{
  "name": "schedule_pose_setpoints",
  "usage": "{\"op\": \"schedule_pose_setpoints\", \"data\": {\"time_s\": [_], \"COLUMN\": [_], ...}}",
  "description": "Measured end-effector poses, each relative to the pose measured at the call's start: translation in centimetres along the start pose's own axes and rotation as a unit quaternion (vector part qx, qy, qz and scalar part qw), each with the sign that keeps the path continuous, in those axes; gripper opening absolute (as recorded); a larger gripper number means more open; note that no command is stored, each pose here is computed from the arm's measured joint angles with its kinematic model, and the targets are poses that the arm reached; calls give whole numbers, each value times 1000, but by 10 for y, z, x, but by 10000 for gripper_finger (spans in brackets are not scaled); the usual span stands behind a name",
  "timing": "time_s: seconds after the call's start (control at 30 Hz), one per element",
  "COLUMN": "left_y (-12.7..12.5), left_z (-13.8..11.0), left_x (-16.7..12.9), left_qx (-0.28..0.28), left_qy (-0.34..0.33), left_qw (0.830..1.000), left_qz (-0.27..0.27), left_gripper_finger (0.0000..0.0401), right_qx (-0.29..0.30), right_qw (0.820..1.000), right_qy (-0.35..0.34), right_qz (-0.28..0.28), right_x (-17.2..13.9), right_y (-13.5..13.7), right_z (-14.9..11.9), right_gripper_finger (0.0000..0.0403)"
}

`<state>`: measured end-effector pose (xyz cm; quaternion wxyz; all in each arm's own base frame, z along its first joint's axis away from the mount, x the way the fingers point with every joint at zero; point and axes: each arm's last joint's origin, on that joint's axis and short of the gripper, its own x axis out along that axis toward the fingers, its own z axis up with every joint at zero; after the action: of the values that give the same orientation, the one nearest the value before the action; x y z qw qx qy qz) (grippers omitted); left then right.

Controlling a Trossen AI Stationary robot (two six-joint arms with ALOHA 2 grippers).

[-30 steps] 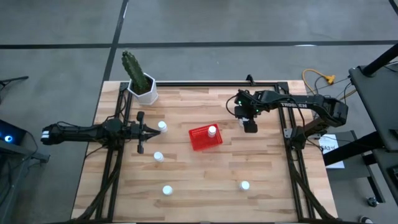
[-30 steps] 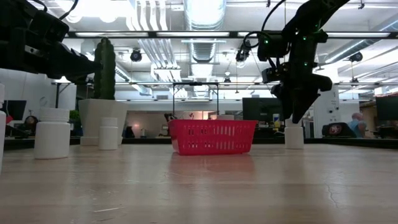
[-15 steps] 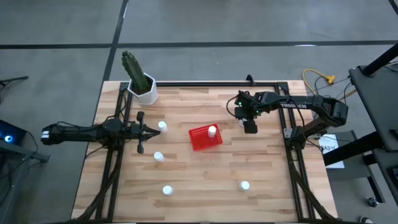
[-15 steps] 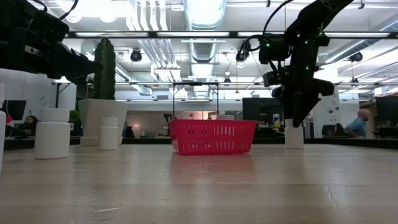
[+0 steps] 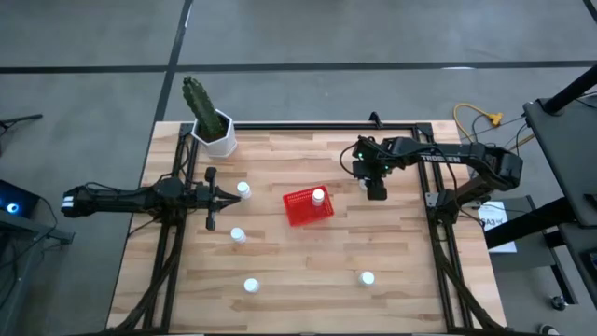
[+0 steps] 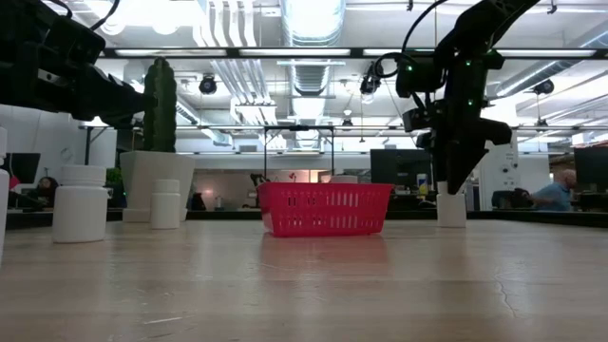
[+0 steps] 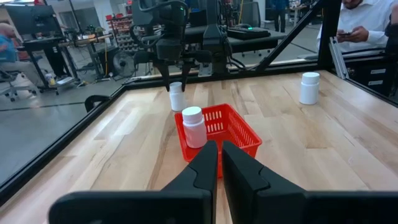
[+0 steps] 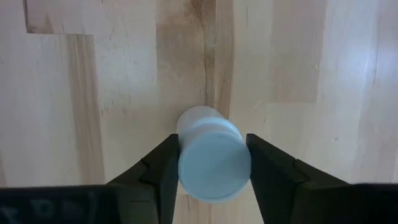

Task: Pick and place pill bottles into a basket
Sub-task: Put the white pill bottle into the red bin

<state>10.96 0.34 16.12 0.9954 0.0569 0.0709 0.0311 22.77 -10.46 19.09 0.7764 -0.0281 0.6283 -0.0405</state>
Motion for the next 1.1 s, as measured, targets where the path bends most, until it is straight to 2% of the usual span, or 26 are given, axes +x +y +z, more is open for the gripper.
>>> {"op": "schedule_pose_setpoints", "data": {"time_s": [0.27,0.8,1.1], "left_y": [0,0,0], "left_z": [0,0,0], "left_x": [0,0,0], "left_qx": [0,0,0], "left_qy": [0,0,0], "left_qw": [1000,1000,1000], "left_qz": [0,0,0], "left_gripper_finger": [5,5,5], "right_qx": [22,-63,-81], "right_qw": [999,989,987], "right_qy": [-22,-123,-125], "right_qz": [31,52,65], "right_x": [-25,-83,-85], "right_y": [4,61,81], "right_z": [16,68,91], "right_gripper_finger": [147,147,147]}}
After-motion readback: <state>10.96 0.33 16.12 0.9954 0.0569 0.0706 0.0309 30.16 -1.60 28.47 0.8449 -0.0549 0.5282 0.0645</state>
